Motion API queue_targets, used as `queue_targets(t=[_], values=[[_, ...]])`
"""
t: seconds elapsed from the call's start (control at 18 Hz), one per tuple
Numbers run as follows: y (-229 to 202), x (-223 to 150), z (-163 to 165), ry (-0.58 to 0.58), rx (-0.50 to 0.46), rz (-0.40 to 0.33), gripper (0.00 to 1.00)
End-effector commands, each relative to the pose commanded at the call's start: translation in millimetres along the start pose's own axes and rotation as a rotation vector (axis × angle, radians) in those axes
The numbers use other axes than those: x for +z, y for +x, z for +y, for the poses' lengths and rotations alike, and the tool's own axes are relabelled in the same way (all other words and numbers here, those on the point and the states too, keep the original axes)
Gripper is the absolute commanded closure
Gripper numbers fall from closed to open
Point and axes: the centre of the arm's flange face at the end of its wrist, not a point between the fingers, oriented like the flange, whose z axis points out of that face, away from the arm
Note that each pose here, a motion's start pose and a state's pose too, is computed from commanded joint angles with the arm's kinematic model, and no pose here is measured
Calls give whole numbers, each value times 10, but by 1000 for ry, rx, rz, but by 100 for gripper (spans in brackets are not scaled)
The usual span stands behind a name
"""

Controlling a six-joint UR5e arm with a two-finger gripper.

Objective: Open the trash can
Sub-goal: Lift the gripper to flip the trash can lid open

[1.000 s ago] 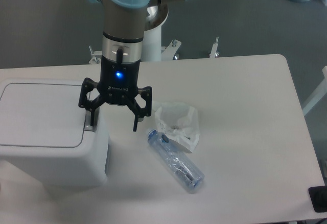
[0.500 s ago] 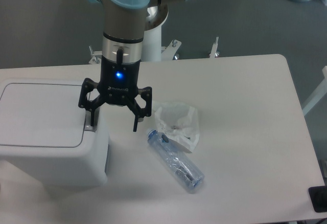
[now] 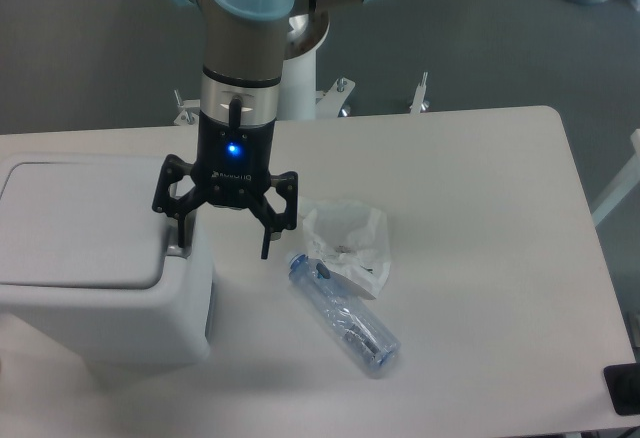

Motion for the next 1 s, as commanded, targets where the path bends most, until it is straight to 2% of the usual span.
queue_targets(t=[0.33, 0.78, 0.89, 1.0], values=[[23, -69, -18, 12, -7, 2, 0], [19, -452, -165, 78, 19, -34, 0], [-136, -537, -188, 90, 10, -76, 0], [-415, -557, -142, 67, 20, -158, 0]])
